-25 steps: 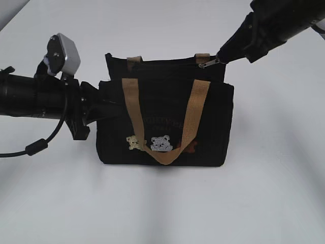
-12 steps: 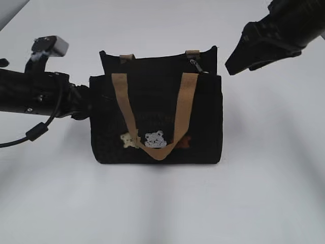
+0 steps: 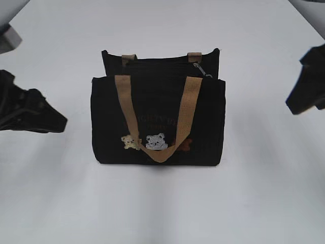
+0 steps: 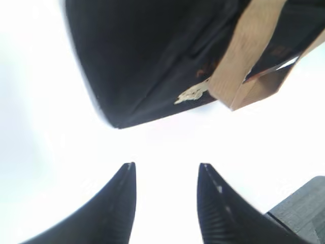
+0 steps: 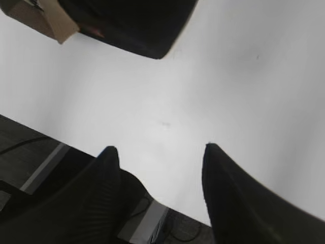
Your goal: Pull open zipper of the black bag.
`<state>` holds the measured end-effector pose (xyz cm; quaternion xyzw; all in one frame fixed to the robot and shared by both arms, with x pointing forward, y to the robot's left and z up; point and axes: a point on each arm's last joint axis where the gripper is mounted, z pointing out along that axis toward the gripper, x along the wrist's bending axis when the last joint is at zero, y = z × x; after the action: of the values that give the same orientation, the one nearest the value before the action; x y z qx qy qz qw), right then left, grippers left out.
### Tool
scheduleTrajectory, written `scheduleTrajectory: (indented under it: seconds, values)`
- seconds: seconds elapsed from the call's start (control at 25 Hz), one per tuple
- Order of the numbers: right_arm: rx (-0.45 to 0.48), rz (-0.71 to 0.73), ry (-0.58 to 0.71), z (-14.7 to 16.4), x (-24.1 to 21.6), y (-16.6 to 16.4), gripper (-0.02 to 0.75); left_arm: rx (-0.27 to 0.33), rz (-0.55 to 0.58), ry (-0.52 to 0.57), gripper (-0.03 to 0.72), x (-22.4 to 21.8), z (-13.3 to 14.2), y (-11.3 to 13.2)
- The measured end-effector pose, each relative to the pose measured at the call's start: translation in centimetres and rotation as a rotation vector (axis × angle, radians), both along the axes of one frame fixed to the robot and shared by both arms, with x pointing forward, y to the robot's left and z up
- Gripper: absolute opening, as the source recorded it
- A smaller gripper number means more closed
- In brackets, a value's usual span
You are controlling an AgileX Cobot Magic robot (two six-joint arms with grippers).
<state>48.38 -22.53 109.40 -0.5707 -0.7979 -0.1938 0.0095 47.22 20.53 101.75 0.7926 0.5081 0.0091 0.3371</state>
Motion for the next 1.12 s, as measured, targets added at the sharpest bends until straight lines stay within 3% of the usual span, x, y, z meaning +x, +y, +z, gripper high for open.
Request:
scheduleTrajectory:
  seconds: [0.16,0.36,0.56,0.8,0.96,1.12]
  values:
    - [-0.002,-0.014,-0.026,-0.1,-5.5,-1.2,0.384,0.08,0.081,0.023,0.28,-3.8,2.7,1.8]
    - [-0.016,-0.014,-0.158,-0.9,-13.4,-3.0,0.38,0.168,0.174,-0.07,0.256,-10.5,5.4,4.7]
    - [-0.063,-0.028,-0.351,-3.0,-19.0,-4.9,0.374,0.186,0.231,-0.326,0.254,-17.3,6.2,7.3]
    - [-0.039,-0.053,-0.573,-4.7,-22.6,-5.8,0.368,0.171,0.284,-0.578,0.249,-22.4,5.2,9.1]
    - [-0.018,-0.06,-0.685,-4.8,-24.0,-6.1,0.34,0.152,0.298,-0.649,0.241,-24.1,4.7,9.5]
    - [-0.008,-0.065,-0.75,-4.8,-24.8,-6.3,0.31,0.158,0.297,-0.641,0.239,-24.3,4.3,9.6]
